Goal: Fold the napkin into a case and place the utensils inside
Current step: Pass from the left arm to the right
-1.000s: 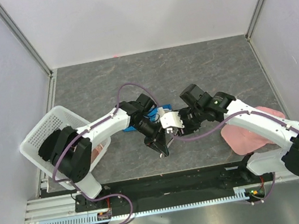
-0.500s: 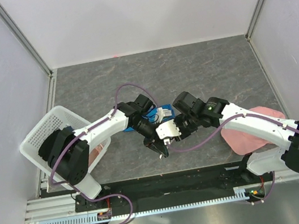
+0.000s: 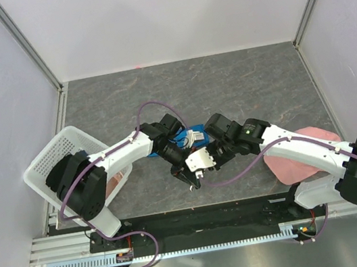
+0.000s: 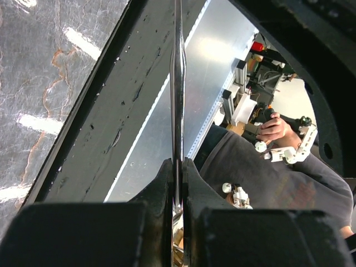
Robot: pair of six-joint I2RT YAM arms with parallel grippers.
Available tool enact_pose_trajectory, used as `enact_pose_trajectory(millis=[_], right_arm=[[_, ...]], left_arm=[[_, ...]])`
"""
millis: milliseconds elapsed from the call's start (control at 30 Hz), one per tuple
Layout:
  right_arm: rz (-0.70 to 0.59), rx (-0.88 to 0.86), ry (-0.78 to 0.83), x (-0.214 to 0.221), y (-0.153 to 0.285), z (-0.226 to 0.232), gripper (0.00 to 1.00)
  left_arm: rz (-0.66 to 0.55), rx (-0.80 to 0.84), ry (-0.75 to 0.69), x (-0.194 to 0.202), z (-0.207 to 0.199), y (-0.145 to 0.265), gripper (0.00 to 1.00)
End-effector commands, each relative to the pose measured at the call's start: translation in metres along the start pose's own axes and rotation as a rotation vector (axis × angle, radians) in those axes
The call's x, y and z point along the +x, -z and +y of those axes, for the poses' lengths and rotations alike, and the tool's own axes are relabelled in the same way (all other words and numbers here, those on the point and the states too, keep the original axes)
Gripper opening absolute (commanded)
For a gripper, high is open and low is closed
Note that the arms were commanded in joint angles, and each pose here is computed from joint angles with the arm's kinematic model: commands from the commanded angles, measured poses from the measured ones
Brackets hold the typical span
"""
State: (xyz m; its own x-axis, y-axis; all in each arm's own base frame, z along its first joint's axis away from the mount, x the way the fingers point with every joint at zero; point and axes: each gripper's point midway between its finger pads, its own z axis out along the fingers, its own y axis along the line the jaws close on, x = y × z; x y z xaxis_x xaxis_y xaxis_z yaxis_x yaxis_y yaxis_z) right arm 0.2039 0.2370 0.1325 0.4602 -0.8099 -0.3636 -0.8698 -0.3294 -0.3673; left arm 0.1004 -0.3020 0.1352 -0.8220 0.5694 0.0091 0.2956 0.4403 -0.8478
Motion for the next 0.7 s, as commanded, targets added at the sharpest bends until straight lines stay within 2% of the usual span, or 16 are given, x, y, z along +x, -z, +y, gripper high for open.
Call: enact_pose_trajectory(millis=[0,67,167,200,233,333,367,433,500,667], right_arm=[[-0.005,0.050,0.017,-0.005,0.000,-0.010,0.26],[0.004,0.064,0.022,-0.004,-0.001,-0.011,0.22],[0.007,0.085,0.023,-0.006,-0.001,-0.011,0.12],[0.020,0.105,0.019,-0.003,0.001,-0.013,0.01],[0.016,0.113,0.017,-0.004,0.001,-0.015,0.00],[0.012,0.117,-0.004,-0.004,0.001,-0.014,0.00],[0.008,0.117,-0.013,-0.005,0.001,-0.013,0.00],[-0.003,0.118,-0.039,-0.006,0.001,-0.012,0.00],[-0.023,0.118,-0.047,-0.010,0.001,-0.011,0.00],[-0.040,0.139,-0.084,-0.011,0.002,-0.010,0.00]], left_arm=[[-0.014,0.085,-0.027,0.003,-0.023,0.009,0.02],[-0.024,0.102,-0.024,0.001,-0.025,0.012,0.02],[-0.035,0.131,-0.018,-0.001,-0.027,0.016,0.02],[-0.041,0.135,-0.020,-0.002,-0.027,0.017,0.02],[-0.044,0.135,-0.017,-0.003,-0.027,0.018,0.02],[-0.056,0.130,-0.007,-0.005,-0.025,0.020,0.11],[-0.063,0.124,-0.002,-0.007,-0.023,0.022,0.23],[-0.076,0.108,0.005,-0.009,-0.021,0.024,0.34],[-0.088,0.097,0.006,-0.010,-0.019,0.025,0.38],[-0.109,0.085,0.034,-0.015,-0.012,0.030,0.40]])
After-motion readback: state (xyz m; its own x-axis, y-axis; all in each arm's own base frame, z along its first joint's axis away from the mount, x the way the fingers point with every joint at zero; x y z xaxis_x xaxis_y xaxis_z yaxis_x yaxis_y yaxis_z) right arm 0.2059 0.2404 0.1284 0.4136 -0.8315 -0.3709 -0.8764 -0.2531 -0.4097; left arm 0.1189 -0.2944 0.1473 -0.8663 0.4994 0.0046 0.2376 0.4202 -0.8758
